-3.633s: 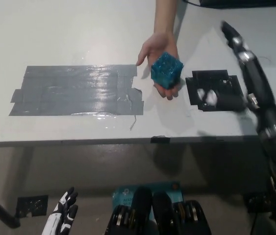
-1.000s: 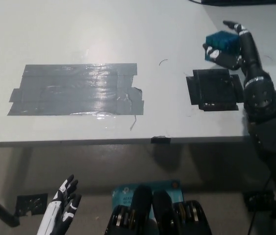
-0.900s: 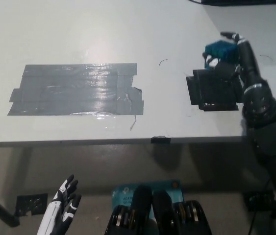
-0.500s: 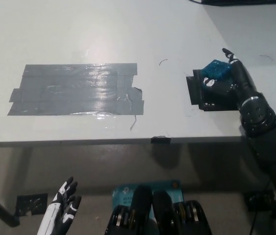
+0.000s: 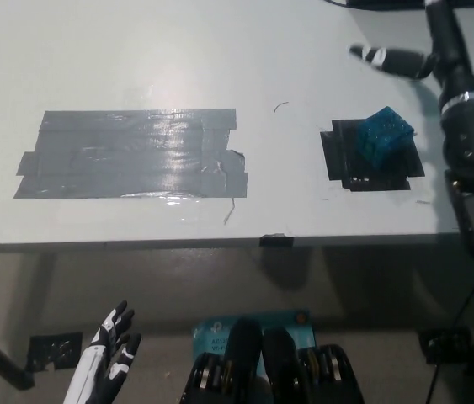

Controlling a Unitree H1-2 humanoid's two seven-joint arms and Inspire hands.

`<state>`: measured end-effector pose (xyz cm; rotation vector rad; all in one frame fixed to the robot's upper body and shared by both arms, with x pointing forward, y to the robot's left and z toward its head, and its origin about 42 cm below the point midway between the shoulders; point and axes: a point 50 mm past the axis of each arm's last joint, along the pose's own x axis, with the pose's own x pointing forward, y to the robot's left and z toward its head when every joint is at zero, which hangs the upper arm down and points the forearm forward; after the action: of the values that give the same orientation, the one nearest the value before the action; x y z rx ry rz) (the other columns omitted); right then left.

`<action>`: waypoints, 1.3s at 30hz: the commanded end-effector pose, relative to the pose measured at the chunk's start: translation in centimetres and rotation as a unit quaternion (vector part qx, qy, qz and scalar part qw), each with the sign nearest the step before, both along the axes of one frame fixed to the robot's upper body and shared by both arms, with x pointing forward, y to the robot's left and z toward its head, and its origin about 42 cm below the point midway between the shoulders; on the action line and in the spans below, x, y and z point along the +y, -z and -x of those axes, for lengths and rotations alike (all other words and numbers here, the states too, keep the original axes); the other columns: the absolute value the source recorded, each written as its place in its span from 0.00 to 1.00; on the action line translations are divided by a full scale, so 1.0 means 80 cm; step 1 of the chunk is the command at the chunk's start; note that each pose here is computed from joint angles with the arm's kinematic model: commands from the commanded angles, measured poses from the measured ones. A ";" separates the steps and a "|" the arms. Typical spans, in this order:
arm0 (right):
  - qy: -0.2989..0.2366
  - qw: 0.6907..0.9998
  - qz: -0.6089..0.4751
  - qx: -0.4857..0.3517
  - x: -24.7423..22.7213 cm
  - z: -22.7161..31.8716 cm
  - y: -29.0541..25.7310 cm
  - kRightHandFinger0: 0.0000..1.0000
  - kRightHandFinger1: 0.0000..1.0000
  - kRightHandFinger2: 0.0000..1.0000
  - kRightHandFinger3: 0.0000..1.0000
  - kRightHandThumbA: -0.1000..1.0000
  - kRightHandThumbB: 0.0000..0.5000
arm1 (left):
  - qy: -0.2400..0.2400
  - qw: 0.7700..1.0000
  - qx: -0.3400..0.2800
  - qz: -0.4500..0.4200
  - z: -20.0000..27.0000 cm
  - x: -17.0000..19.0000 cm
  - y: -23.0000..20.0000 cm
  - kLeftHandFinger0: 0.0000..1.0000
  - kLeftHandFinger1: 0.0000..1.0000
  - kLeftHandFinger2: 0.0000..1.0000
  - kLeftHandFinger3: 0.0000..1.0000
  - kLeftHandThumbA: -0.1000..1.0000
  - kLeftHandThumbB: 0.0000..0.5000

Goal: A person hands a rubik's cube to the robot and rhe robot picks it up with its right hand and places it on the black spot on the desk infron tof it

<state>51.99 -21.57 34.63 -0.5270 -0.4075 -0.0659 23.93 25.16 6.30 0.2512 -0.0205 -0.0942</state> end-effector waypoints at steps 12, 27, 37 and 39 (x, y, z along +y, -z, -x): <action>-0.101 0.980 0.001 -0.170 0.004 0.175 -0.084 1.00 1.00 1.00 1.00 1.00 0.89 | 0.012 0.999 -0.029 -0.010 -0.021 0.004 -0.020 0.98 1.00 1.00 1.00 0.84 0.26; -0.096 0.992 -0.085 0.007 0.014 0.337 0.189 1.00 1.00 1.00 1.00 1.00 0.62 | 0.027 0.999 -0.026 -0.019 -0.005 -0.004 -0.008 1.00 1.00 1.00 1.00 0.93 0.24; -0.088 0.979 -0.082 0.164 0.029 0.343 0.309 1.00 1.00 1.00 1.00 1.00 0.59 | 0.027 0.999 -0.028 -0.014 0.000 -0.004 -0.006 1.00 1.00 1.00 1.00 1.00 0.23; -0.096 0.976 -0.085 0.174 0.026 0.337 0.320 1.00 1.00 1.00 1.00 1.00 0.55 | 0.030 0.999 -0.032 -0.012 -0.002 -0.004 -0.007 1.00 1.00 1.00 1.00 1.00 0.19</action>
<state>24.14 -19.93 9.13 -0.3371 -0.0018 0.1408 24.14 24.68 6.18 0.2557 -0.0250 -0.1137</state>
